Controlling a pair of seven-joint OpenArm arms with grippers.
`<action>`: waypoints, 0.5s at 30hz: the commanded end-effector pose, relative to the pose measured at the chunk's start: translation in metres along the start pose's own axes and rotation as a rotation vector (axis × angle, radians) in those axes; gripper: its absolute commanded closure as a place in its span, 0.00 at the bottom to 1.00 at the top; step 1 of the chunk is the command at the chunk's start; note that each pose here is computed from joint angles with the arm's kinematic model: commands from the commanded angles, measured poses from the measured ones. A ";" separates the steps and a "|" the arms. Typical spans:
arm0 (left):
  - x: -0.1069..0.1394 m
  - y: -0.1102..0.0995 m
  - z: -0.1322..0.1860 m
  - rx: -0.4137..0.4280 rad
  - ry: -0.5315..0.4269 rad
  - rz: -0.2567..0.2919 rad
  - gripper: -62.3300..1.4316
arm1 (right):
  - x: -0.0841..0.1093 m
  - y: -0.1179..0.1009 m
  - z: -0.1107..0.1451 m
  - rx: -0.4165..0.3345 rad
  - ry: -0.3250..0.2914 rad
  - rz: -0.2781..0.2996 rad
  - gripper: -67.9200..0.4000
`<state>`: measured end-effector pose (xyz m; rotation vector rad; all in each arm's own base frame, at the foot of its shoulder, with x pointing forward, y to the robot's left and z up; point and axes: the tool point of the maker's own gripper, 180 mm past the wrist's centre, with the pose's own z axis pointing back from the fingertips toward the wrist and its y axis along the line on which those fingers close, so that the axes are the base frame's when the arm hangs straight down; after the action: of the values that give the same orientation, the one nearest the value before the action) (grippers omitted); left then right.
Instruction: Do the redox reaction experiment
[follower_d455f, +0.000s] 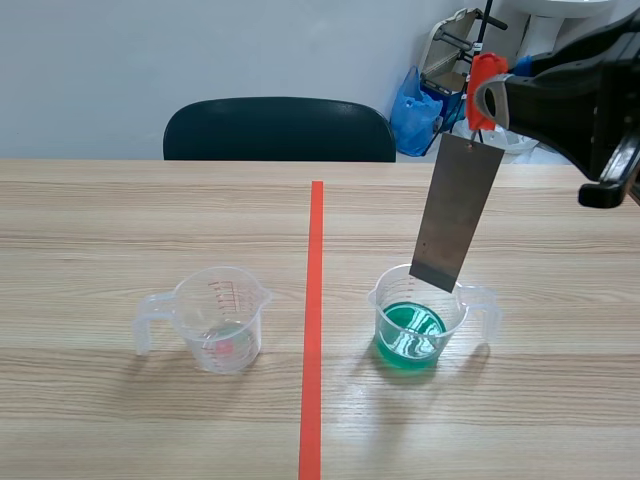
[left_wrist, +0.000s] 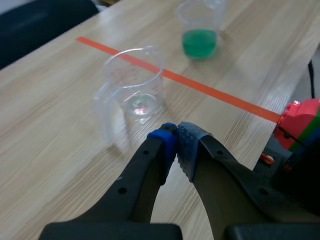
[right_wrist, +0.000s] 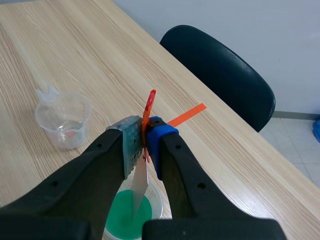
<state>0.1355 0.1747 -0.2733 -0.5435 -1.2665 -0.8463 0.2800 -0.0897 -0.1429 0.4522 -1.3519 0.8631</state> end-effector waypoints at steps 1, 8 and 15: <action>0.013 0.008 -0.016 0.008 -0.070 0.017 0.94 | 0.013 -0.001 0.001 0.002 -0.039 0.017 0.98; 0.023 0.023 -0.092 -0.070 -0.070 0.029 0.94 | 0.013 -0.001 0.001 0.002 -0.039 0.017 0.98; 0.058 0.019 -0.157 -0.180 -0.127 0.045 0.94 | 0.013 0.000 0.001 0.002 -0.039 0.016 0.98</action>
<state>0.2426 0.0545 -0.2648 -0.7627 -1.2511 -0.9248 0.2800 -0.0897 -0.1429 0.4520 -1.3521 0.8632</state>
